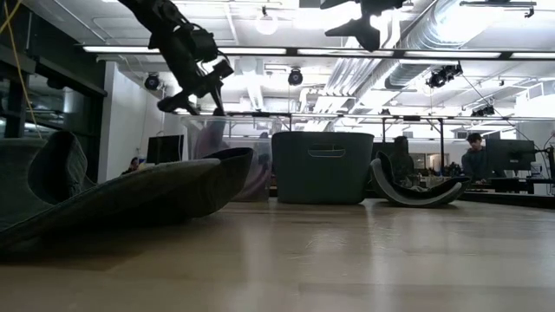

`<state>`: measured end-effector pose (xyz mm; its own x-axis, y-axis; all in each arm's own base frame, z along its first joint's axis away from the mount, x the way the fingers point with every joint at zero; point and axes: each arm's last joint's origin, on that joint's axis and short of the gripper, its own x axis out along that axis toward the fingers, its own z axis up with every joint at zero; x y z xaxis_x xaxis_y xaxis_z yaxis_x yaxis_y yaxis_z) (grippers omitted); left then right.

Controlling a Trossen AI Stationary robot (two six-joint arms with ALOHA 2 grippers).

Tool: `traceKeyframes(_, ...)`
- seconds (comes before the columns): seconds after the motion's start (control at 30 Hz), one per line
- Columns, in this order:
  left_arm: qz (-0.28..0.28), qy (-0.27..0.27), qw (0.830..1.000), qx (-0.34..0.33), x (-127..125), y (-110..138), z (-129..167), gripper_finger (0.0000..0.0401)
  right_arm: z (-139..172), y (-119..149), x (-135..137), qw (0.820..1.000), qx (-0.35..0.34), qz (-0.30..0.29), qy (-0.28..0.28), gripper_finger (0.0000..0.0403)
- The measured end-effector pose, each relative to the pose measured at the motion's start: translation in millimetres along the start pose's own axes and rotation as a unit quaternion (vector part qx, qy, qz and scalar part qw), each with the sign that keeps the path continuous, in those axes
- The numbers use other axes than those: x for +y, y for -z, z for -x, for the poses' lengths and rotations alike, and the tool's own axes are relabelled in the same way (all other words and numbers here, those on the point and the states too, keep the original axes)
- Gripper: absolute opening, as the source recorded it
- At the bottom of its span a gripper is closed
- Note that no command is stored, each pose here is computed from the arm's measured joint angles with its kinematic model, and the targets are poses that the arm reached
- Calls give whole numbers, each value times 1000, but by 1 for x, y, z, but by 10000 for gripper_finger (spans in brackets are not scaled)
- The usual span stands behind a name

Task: Pick & Place hat
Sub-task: Put the red cap into the transparent bin

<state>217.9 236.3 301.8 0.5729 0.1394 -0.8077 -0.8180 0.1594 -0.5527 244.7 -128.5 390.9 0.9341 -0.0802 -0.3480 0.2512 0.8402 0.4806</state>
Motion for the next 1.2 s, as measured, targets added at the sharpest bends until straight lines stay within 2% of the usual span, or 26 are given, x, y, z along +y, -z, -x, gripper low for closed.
traceKeyframes(0.2,2,-36,998,-50,-13,-7,23,207,-1,1,3,1000,2,3,-3,255)
traceKeyframes(0.33,-7,-35,995,-90,-27,-14,47,203,-1,1,2,1000,1,2,0,255)
traceKeyframes(0.5,-2,-11,994,-106,-39,-16,61,161,-1,1,2,1000,1,2,0,255)
traceKeyframes(0.6,-3,-7,995,-97,-45,-10,59,109,-1,1,2,1000,-2,2,8,255)
traceKeyframes(0.73,-25,-4,996,-85,-55,-3,49,17,-1,1,1,1000,-7,1,20,255)
traceKeyframes(0.87,-35,-24,995,-86,-59,-1,40,10,-1,0,1,1000,-9,-2,25,255)
traceKeyframes(1.03,-57,-95,990,-92,-58,3,23,2,-1,0,1,1000,-9,-2,25,255)
traceKeyframes(1.2,-68,-100,990,-74,-61,5,12,0,-1,1,1,1000,-9,-6,24,255)
